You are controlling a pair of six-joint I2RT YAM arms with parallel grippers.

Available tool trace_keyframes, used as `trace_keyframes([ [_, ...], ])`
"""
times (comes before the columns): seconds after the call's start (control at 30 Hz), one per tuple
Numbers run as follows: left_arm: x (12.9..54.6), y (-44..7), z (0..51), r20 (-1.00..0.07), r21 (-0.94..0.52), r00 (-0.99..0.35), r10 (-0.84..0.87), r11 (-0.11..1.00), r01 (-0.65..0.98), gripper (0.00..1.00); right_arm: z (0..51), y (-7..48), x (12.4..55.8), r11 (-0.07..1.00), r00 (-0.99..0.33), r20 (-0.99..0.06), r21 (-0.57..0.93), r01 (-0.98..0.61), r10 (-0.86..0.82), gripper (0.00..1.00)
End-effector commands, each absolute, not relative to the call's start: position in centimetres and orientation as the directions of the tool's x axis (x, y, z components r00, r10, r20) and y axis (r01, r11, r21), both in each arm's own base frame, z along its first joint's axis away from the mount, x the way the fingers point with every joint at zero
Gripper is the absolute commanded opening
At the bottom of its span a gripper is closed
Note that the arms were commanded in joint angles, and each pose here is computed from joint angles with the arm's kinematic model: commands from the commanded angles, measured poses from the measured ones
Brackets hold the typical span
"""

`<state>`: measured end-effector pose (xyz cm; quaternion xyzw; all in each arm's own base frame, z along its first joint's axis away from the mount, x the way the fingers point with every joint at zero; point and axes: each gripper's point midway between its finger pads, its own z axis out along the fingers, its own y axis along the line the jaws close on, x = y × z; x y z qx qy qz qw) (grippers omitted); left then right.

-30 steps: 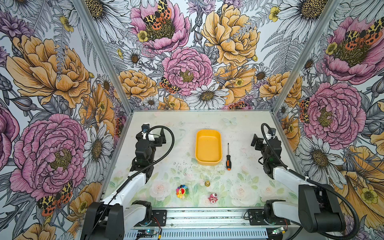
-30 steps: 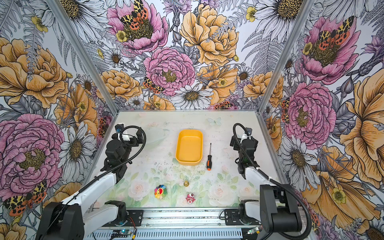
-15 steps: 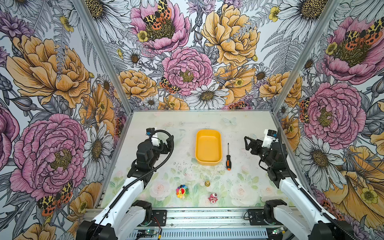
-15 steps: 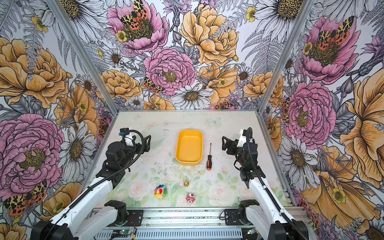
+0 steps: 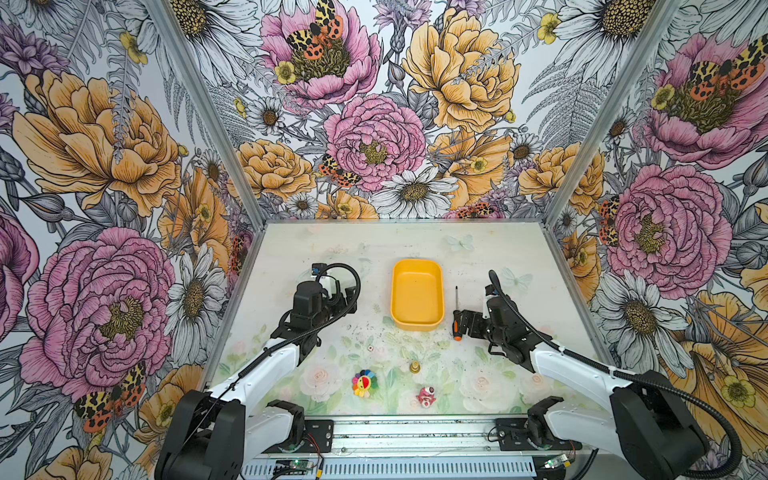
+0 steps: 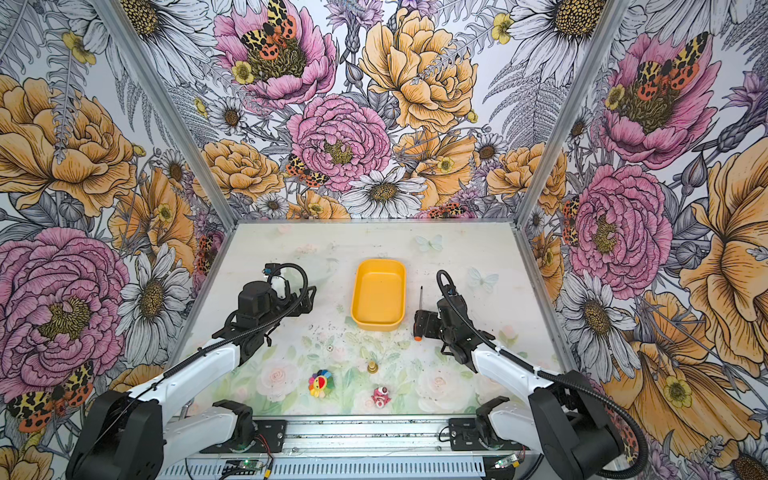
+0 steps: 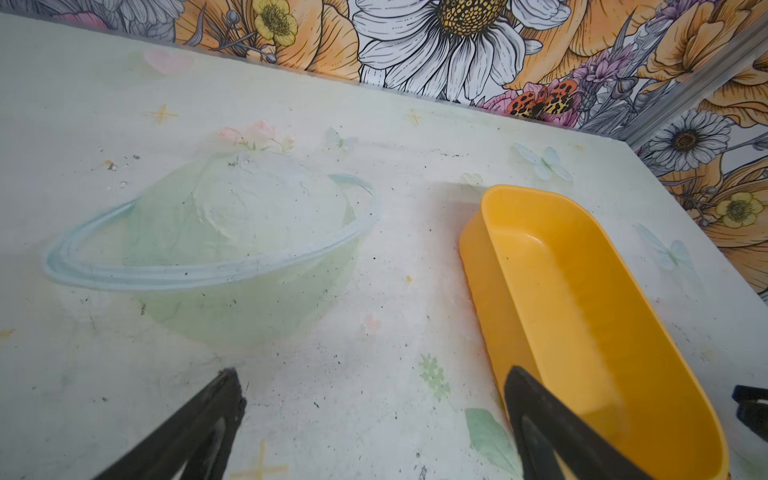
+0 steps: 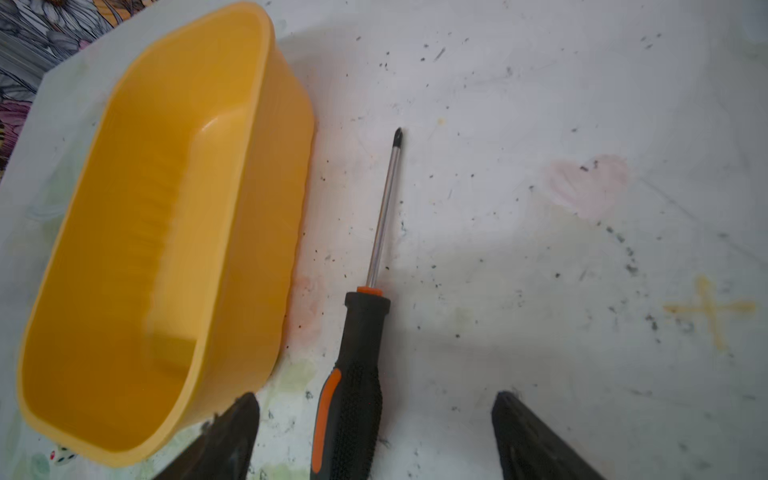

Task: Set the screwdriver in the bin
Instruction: 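Reach the right gripper toward the screwdriver while the left arm lifts slightly, then lower the right gripper and close it on the screwdriver's black handle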

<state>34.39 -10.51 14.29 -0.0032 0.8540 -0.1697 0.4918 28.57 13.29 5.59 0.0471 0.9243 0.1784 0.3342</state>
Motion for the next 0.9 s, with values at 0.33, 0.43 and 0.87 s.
trace_keyframes([
  [0.33,34.2,-11.0,12.8,-0.798,-0.340,-0.565,-0.208,0.930,0.138,0.99,4.2,14.6,30.2,0.978,-0.773,-0.620,0.210,0.000,0.133,0.82],
  [0.43,34.2,-11.1,12.7,-0.794,-0.345,-0.571,-0.208,0.928,0.141,0.99,3.6,14.8,30.3,0.981,-0.782,-0.611,0.195,0.000,0.122,0.73],
  [0.87,34.0,-11.6,11.8,-0.773,-0.359,-0.599,-0.206,0.922,0.147,0.99,2.2,15.1,29.5,0.985,-0.808,-0.583,0.172,-0.017,0.088,0.47],
])
